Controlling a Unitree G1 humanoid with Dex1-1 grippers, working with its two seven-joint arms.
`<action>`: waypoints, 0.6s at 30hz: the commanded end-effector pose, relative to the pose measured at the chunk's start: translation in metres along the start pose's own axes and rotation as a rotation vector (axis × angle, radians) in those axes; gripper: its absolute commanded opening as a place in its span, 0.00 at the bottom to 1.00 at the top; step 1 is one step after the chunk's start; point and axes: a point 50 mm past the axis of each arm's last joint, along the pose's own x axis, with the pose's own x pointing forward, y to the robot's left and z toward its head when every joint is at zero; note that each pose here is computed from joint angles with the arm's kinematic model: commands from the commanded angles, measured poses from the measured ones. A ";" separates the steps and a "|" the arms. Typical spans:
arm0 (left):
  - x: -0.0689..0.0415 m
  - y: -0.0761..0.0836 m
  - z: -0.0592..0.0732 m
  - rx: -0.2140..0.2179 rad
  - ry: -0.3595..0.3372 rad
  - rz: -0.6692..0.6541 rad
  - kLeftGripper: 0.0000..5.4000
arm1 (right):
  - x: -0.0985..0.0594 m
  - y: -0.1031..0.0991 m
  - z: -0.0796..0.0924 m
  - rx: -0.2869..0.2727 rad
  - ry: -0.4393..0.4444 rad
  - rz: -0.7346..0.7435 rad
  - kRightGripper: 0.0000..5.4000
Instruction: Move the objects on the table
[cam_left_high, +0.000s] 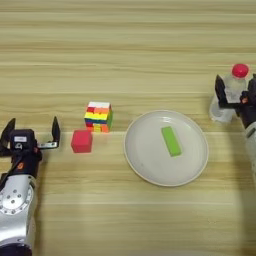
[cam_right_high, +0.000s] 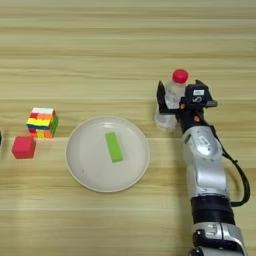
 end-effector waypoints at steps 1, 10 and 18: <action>0.000 -0.001 0.000 0.009 0.006 -0.005 1.00 | 0.004 0.001 0.001 -0.003 0.008 0.008 1.00; -0.001 0.000 -0.001 0.010 0.009 -0.003 1.00 | 0.006 0.005 -0.004 0.003 0.032 0.028 0.86; -0.001 0.001 -0.002 0.010 0.012 -0.002 1.00 | 0.005 0.006 0.000 0.012 0.012 0.037 0.69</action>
